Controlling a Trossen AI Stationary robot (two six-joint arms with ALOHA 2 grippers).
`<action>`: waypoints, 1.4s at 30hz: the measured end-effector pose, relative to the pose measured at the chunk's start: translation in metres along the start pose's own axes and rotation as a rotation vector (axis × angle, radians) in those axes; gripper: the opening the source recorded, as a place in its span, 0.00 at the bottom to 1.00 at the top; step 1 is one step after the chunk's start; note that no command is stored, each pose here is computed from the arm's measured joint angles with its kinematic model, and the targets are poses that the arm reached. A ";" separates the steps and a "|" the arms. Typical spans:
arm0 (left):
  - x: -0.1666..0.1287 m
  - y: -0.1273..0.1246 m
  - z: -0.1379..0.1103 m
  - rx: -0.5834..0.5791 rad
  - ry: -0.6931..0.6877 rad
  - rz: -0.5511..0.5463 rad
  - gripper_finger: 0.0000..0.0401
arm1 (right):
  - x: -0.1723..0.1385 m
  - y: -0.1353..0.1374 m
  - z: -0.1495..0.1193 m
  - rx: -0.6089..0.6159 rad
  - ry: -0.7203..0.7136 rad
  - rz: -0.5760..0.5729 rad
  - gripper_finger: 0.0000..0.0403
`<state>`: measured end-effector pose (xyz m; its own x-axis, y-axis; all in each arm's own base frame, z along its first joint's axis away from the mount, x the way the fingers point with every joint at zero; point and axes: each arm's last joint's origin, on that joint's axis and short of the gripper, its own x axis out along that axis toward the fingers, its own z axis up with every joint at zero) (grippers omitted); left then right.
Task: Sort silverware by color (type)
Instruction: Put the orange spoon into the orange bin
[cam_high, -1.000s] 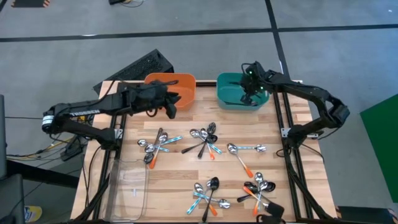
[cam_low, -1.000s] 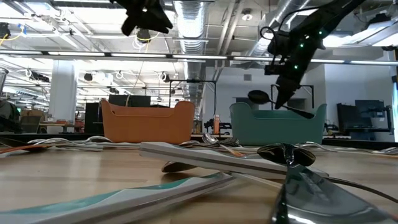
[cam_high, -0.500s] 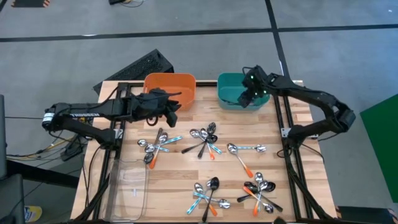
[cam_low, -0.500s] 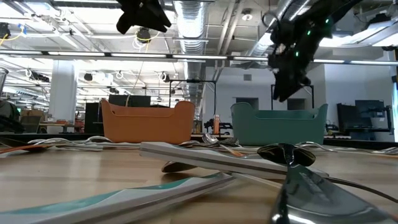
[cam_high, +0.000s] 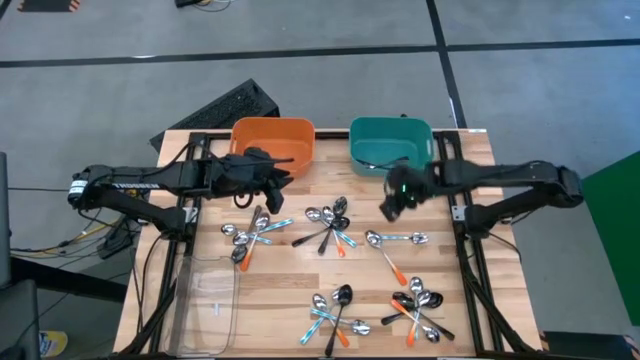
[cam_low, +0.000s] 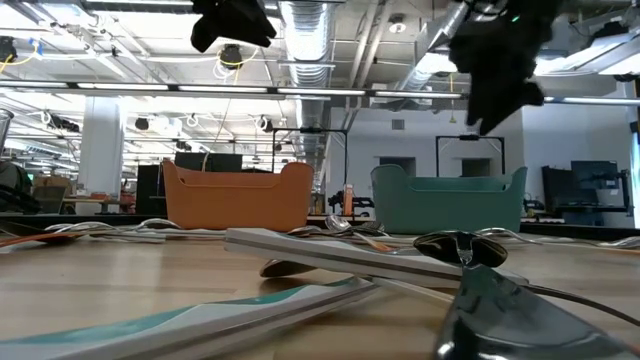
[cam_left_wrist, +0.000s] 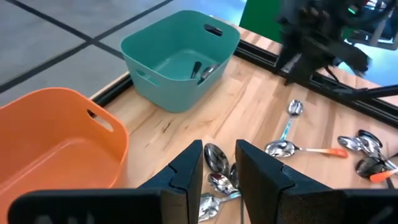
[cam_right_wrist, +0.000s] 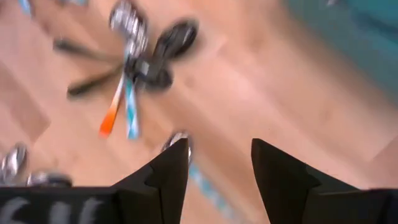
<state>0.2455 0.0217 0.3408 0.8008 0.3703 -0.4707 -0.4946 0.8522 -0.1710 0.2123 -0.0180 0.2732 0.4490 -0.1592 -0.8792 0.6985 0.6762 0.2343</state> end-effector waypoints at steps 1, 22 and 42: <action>0.000 0.000 0.000 0.000 0.000 0.000 0.21 | -0.001 0.006 -0.008 0.001 0.019 0.002 0.48; 0.001 0.000 0.001 0.038 0.000 -0.017 0.21 | 0.002 0.077 -0.143 0.151 0.370 -0.095 0.44; 0.001 0.001 0.000 0.084 0.010 -0.010 0.21 | 0.009 0.095 -0.169 0.115 0.443 -0.030 0.44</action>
<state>0.2455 0.0225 0.3401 0.8021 0.3584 -0.4778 -0.4560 0.8840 -0.1024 0.1884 0.1668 0.2174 0.1635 0.1629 -0.9730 0.7762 0.5875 0.2288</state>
